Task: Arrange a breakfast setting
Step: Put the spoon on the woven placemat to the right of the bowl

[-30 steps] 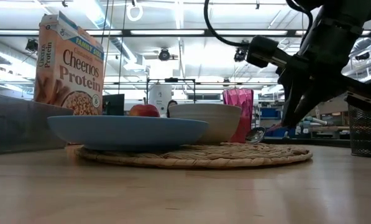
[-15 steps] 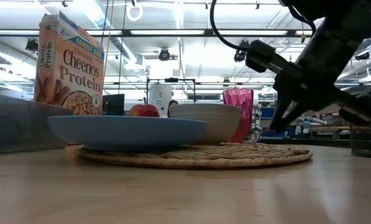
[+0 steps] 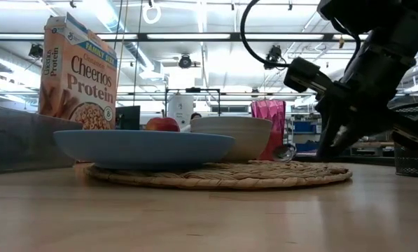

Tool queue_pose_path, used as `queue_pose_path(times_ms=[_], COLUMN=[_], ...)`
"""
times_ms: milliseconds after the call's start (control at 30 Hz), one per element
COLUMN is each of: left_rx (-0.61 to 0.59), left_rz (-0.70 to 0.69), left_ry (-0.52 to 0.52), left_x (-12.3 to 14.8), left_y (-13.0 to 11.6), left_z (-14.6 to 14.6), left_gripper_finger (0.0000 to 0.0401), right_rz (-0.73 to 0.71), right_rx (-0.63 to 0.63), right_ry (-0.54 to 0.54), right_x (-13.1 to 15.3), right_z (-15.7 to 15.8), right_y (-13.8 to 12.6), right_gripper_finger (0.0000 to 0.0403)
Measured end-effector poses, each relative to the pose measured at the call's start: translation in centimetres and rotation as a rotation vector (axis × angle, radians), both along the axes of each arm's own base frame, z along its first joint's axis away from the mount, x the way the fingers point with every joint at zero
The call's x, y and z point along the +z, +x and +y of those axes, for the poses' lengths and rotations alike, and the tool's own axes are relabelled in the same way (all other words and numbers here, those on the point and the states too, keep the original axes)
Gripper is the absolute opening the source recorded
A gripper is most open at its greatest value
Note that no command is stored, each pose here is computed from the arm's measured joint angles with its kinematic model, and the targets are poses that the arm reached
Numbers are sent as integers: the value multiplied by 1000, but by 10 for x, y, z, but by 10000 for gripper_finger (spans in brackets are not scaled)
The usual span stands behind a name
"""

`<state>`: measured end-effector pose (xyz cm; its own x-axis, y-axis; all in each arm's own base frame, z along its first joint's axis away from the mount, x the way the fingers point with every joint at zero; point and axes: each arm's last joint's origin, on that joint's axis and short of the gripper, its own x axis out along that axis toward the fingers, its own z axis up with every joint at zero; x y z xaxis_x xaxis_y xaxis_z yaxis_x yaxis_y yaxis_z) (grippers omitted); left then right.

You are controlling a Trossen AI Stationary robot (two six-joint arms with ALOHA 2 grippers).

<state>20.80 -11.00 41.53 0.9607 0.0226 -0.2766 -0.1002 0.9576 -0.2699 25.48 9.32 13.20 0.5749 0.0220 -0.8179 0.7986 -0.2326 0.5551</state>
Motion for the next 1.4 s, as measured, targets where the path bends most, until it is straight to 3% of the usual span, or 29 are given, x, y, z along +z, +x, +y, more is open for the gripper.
queue_pose_path(times_ms=[333, 933, 1400], left_rx=[0, 8, 9], left_rz=[-11, -24, -32], left_ry=[-7, -12, -22], left_x=[1, 2, 3], left_y=[0, 1, 1], left_z=[0, 0, 0], left_gripper_finger=[281, 281, 281], right_rz=[5, 91, 95], right_rx=[29, 105, 179], right_ry=[7, -31, -51], right_x=[0, 8, 9], right_z=[2, -5, -10], right_y=[0, 4, 6], right_gripper_finger=[80, 85, 127])
